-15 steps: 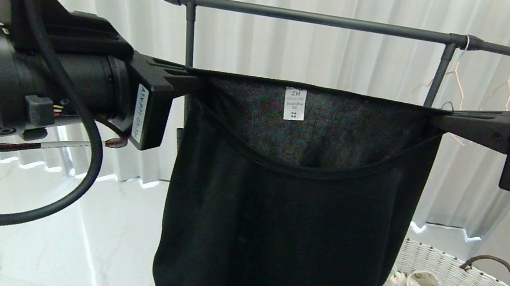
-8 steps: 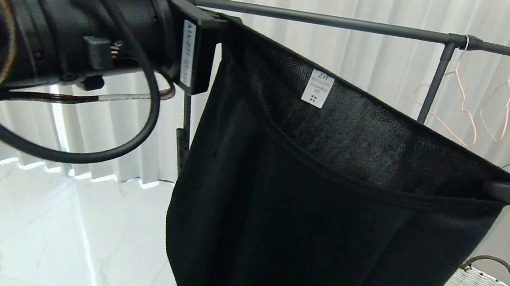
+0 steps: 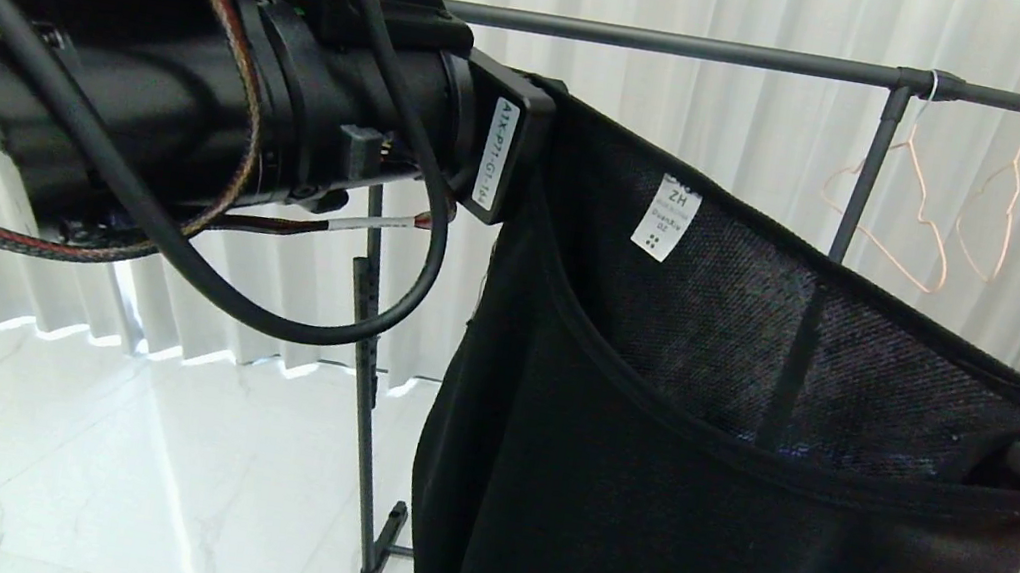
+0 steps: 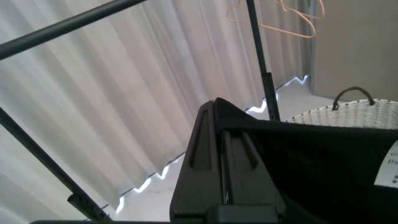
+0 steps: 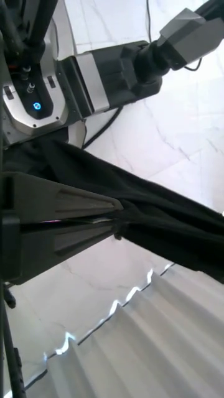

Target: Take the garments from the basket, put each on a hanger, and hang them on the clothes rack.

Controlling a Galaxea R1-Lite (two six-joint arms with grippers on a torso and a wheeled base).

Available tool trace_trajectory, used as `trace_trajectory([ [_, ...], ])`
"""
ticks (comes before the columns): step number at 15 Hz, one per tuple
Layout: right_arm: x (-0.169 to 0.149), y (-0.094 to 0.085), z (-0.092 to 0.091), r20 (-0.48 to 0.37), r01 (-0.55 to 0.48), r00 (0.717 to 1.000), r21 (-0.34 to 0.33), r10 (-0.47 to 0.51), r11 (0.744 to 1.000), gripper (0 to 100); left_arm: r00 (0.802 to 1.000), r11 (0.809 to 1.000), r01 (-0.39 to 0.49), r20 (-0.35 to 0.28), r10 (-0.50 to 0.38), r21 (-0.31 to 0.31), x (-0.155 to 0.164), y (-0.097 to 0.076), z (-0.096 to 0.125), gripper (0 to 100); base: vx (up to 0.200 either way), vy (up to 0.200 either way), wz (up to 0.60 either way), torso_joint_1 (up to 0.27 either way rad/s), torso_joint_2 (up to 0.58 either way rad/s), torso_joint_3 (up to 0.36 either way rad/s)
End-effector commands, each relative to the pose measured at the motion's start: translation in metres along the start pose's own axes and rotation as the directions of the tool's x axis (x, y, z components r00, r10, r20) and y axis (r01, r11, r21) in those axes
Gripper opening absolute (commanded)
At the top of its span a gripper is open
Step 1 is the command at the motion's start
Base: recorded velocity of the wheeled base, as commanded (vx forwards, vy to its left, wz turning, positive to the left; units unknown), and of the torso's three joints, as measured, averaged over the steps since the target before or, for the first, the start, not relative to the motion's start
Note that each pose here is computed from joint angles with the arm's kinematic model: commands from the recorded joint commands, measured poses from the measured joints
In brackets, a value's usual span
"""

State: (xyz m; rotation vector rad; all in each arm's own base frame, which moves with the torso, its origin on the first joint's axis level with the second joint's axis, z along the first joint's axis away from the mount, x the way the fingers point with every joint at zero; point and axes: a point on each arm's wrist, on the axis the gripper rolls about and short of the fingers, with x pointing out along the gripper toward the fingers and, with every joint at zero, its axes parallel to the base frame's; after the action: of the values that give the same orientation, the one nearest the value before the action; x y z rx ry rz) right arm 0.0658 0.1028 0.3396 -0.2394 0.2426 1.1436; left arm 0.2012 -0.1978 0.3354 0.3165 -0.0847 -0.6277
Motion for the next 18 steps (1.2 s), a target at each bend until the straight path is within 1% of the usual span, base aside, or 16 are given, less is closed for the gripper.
trace_trajectory([
  [1, 0.002, 0.000, 0.000, -0.005, -0.001, 1.000, 0.000, 0.001, 1.000, 0, 1.000, 1.000, 0.002, -0.005, -0.002, 0.001, 0.001, -0.001, -0.001, 0, 0.000, 0.000, 0.00, 0.000, 0.00, 0.000],
  [3, 0.002, -0.002, -0.002, -0.006, 0.014, 1.000, 0.005, -0.014, 1.000, 0, 1.000, 1.000, 0.003, -0.017, -0.003, 0.003, 0.000, -0.001, -0.005, 0, 0.000, 0.000, 0.00, 0.000, 0.00, 0.000],
  [6, 0.001, -0.012, -0.005, -0.019, 0.095, 0.995, 0.033, -0.094, 0.995, 0, 0.999, 1.000, 0.008, -0.033, -0.008, 0.004, -0.011, -0.001, -0.011, 0, 0.000, 0.000, 0.00, 0.000, 0.00, 0.000],
  [7, 0.003, -0.019, -0.004, -0.012, 0.139, 0.990, 0.043, -0.139, 0.989, 0, 1.000, 1.000, 0.011, -0.029, -0.011, 0.004, -0.025, -0.001, -0.012, 0, 0.000, 0.000, 0.00, 0.000, 0.00, 0.000],
  [8, 0.009, -0.027, -0.002, 0.012, 0.179, 0.984, 0.052, -0.180, 0.983, 0, 0.999, 1.000, 0.030, -0.012, -0.030, 0.004, -0.042, -0.003, -0.010, 0, 0.000, 0.000, 0.00, 0.000, 0.00, 0.000],
  [10, 0.025, -0.042, 0.001, 0.052, 0.233, 0.970, 0.059, -0.236, 0.971, 0, 0.998, 0.998, 0.065, -0.014, -0.064, 0.015, -0.072, -0.007, -0.021, 0, 0.000, 0.000, 0.00, 0.000, 0.00, 0.000],
  [12, 0.044, -0.055, 0.004, 0.068, 0.255, 0.963, 0.062, -0.259, 0.965, 0, 0.996, 0.994, 0.085, -0.034, -0.083, 0.062, -0.097, -0.009, -0.037, 0, 0.000, 0.000, 0.00, 0.000, 0.00, 0.000],
  [13, 0.048, -0.057, 0.004, 0.074, 0.260, 0.962, 0.063, -0.265, 0.963, 0, 0.995, 0.994, 0.091, -0.035, -0.089, 0.069, -0.101, -0.010, -0.039, 0, 0.000, 0.000, 0.00, 0.000, 0.00, 0.000],
  [14, 0.064, -0.066, 0.007, 0.101, 0.268, 0.957, 0.060, -0.273, 0.961, 0, 0.991, 0.988, 0.129, -0.027, -0.127, 0.079, -0.113, -0.016, -0.044, 0, 0.000, 0.000, 0.00, 0.000, 0.00, 0.000],
  [16, 0.082, -0.075, 0.011, 0.139, 0.271, 0.951, 0.052, -0.276, 0.961, 0, 0.984, 0.980, 0.180, -0.011, -0.180, 0.084, -0.118, -0.024, -0.043, 0, 0.000, 0.000, 0.00, 0.000, 0.00, 0.000],
  [18, 0.089, -0.077, 0.014, 0.163, 0.269, 0.948, 0.047, -0.273, 0.962, 0, 0.977, 0.973, 0.214, -0.006, -0.214, 0.090, -0.119, -0.031, -0.042, 0, 0.000, 0.000, 0.00, 0.000, 0.00, 0.000],
])
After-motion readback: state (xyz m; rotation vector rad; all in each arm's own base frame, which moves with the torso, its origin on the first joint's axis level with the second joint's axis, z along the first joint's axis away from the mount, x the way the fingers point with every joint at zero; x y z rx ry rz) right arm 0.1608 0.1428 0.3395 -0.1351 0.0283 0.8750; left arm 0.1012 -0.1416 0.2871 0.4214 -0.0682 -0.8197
